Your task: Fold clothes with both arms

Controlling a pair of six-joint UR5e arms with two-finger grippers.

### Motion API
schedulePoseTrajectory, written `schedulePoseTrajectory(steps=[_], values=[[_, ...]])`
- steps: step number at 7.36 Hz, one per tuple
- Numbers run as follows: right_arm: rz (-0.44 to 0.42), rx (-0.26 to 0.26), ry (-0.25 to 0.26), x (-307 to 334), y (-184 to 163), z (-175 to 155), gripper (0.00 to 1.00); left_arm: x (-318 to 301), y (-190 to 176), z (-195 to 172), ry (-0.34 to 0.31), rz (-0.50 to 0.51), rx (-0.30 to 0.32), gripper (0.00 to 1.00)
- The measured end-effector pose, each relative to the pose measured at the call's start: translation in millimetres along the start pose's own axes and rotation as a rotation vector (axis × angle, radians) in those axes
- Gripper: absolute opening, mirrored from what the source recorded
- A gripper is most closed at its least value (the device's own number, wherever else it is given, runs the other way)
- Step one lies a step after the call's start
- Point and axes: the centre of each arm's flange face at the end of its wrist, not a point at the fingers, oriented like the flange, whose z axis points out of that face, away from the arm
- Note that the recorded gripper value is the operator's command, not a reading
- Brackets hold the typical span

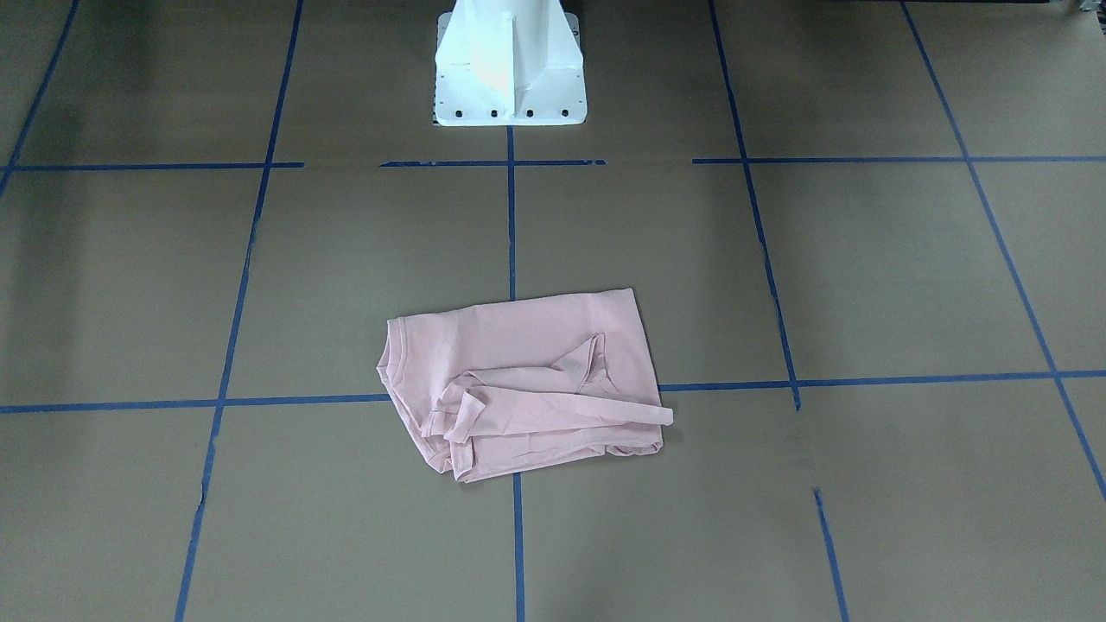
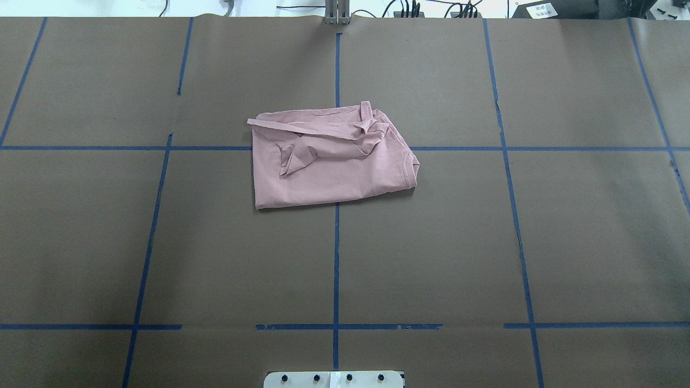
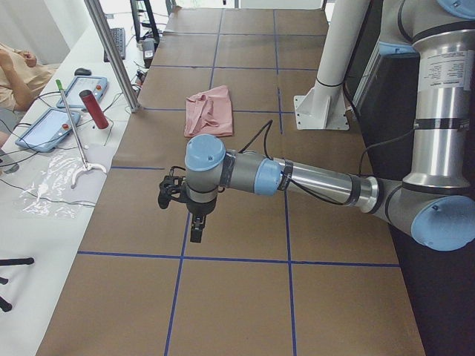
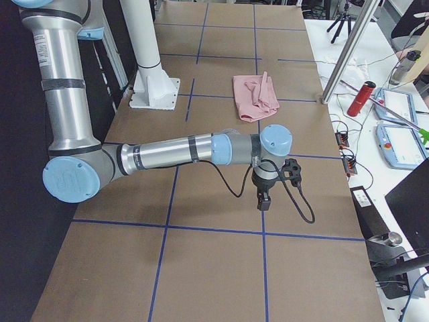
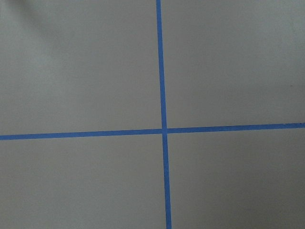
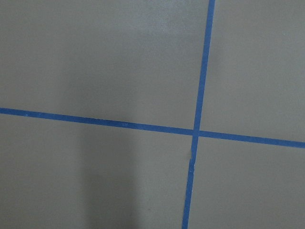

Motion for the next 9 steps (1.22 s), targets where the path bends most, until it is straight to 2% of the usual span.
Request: schedulePoseTrajectory(steps=[5,9], values=[[0.021,-0.018,-0.008,5.0,6.9,9.0,1.0,-15.0,15.8,23.1,0.029,-0.04,-0.057,1.0],[0.028,-0.05,-0.003,9.9,14.5,25.2,1.0,-9.7,14.9,25.6,0.062,-0.04,-0.063,1.0]])
